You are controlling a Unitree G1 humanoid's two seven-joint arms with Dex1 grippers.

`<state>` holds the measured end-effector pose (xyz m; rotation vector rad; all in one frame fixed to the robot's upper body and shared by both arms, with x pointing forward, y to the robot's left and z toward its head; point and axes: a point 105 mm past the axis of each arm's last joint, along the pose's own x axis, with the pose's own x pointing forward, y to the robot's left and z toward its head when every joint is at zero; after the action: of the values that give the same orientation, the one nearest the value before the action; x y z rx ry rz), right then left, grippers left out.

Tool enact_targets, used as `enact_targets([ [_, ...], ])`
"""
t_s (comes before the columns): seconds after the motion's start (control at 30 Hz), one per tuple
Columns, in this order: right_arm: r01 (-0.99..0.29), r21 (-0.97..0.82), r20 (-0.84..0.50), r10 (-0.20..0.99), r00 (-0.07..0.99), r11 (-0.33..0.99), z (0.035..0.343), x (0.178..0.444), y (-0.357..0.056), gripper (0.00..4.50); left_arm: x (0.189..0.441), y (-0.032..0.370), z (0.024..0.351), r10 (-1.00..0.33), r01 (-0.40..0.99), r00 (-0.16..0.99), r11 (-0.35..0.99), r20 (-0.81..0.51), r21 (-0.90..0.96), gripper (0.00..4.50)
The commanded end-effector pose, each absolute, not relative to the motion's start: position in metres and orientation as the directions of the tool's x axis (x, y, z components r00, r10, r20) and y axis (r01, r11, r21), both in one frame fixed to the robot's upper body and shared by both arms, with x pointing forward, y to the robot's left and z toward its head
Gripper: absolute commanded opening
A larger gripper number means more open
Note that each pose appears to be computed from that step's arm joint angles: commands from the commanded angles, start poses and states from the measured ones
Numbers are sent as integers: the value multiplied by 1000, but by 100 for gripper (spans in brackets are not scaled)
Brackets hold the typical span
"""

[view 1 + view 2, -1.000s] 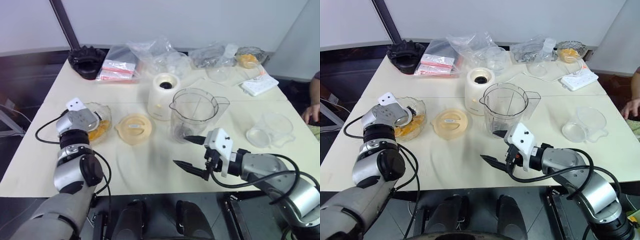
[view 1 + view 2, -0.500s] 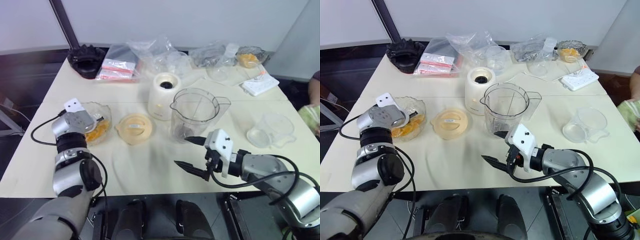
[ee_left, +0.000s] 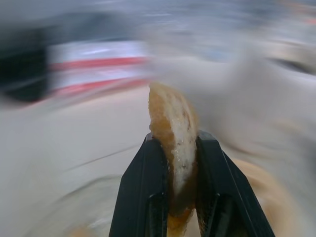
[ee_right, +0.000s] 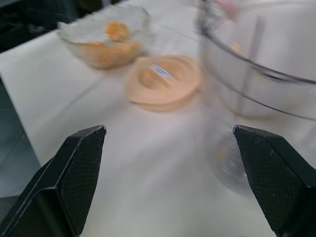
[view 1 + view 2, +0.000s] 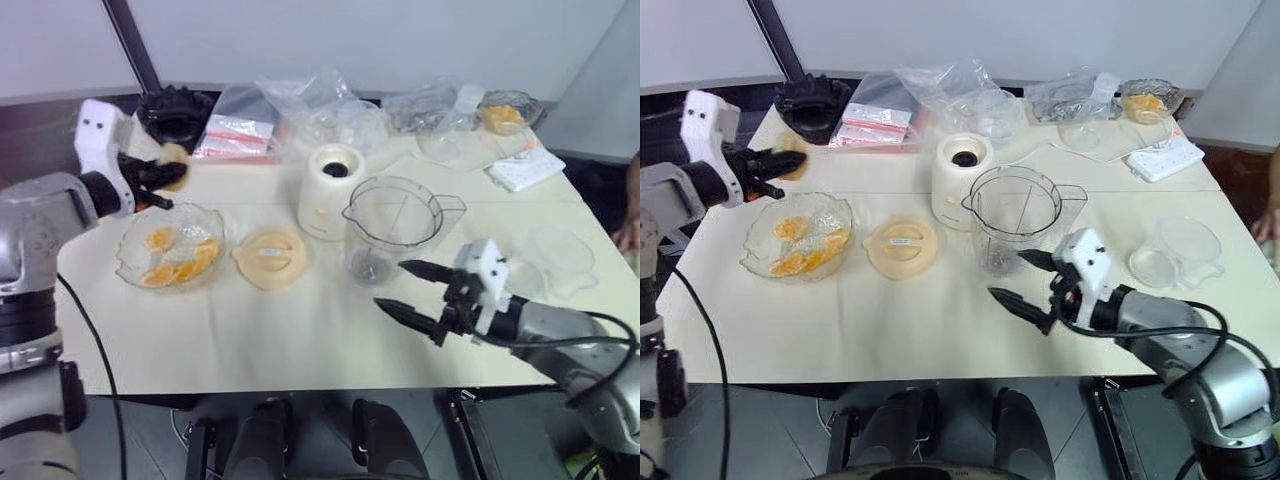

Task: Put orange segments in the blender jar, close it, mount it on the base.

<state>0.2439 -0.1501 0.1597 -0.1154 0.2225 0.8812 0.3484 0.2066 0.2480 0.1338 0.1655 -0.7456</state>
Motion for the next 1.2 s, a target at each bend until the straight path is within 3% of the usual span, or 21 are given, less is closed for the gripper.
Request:
enact_targets([
  [0.03, -767, -18, -254, 739, 624, 641, 170, 239, -165, 435, 338, 167, 272, -852, 871, 490, 467, -183, 155, 66],
  [0.13, -752, -4, -290, 719, 632, 659, 172, 232, -177, 435, 339, 107, 297, -961, 958, 227, 192, -155, 212, 66],
  [0.3, -712, -14, -307, 674, 672, 703, 167, 226, -184, 435, 357, 29, 320, -991, 965, 65, 32, -118, 262, 66],
  [0.5, -662, -30, -265, 633, 728, 749, 166, 225, -183, 435, 370, -33, 291, -979, 969, 22, -30, -204, 246, 66],
  [0.7, -636, -33, -246, 611, 752, 771, 164, 221, -179, 435, 372, -57, 262, -958, 973, 16, -51, -288, 223, 66],
  [0.8, -628, -29, -244, 604, 759, 777, 163, 218, -177, 435, 371, -62, 257, -954, 973, 6, -64, -301, 221, 152],
  [1.0, -619, -27, -247, 595, 765, 785, 161, 218, -179, 435, 370, -61, 259, -951, 966, -6, -86, -310, 245, 448],
  [1.1, -617, -25, -259, 591, 764, 786, 158, 219, -181, 435, 372, -60, 269, -961, 959, 19, -60, -276, 275, 448],
  [1.2, -543, -62, -250, 513, 821, 838, 152, 228, -192, 435, 376, -48, 303, -991, 953, 56, 18, -118, 302, 448],
])
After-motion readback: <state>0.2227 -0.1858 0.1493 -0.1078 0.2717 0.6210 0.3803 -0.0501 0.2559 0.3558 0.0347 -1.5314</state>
